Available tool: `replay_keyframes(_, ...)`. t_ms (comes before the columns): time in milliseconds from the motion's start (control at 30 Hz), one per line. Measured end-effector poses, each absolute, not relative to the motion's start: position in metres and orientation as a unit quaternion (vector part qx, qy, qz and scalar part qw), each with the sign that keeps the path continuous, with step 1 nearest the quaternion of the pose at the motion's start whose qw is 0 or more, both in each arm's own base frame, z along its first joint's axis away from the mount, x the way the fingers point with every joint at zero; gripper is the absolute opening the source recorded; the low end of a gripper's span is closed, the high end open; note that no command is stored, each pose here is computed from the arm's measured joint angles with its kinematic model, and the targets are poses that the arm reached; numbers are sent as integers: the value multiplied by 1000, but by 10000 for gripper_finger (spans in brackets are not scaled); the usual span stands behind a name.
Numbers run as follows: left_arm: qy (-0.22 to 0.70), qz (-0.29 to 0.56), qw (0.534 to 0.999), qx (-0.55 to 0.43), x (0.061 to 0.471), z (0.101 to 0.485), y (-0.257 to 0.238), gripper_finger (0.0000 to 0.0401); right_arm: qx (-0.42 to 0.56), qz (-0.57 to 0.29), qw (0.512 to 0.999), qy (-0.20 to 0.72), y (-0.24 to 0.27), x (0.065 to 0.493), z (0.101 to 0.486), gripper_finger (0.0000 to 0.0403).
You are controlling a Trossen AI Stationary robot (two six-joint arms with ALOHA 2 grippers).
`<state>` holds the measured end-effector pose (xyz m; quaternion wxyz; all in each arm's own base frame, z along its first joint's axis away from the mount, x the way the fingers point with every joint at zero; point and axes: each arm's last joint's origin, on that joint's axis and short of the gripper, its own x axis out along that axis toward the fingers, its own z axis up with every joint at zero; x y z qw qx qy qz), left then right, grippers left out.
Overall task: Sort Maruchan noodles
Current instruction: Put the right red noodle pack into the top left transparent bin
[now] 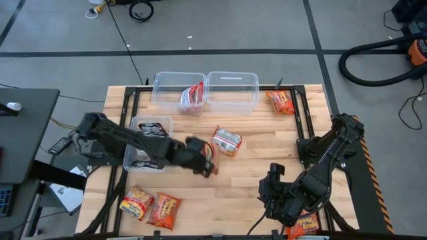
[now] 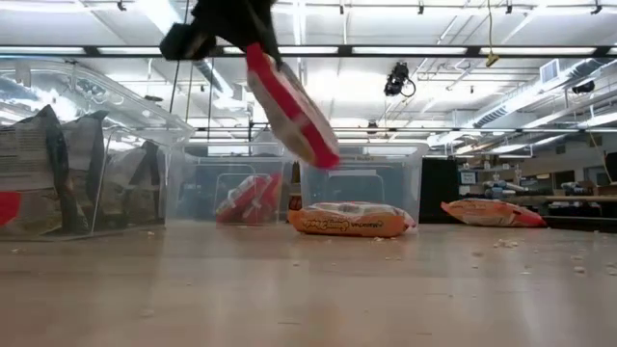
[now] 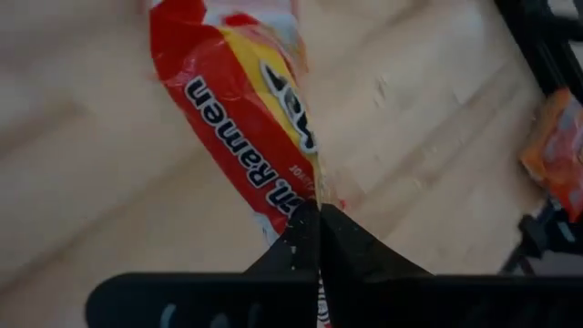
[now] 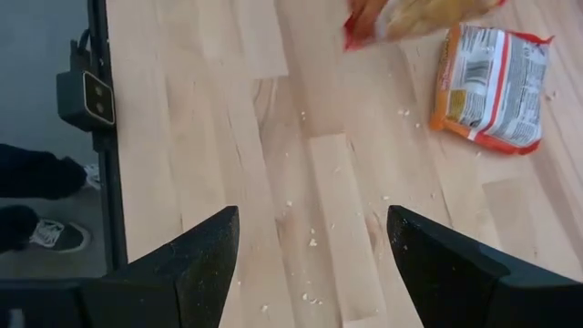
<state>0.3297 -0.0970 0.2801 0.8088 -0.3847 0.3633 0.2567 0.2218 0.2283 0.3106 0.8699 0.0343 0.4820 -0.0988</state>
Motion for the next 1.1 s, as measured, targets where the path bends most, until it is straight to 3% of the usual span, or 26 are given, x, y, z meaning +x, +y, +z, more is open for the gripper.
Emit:
replay_keyframes(633,318,405,807,-289,226,411,101,1,50,-106,877,466,229,224,312,284)
replay_keyframes(833,383,457,747,-293,202,397,158,1,61,-116,879,459,228,226,312,284)
replay_keyframes(1100,461,494,690,-261,206,356,214,0,113,-126,878,447,229,229,313,284)
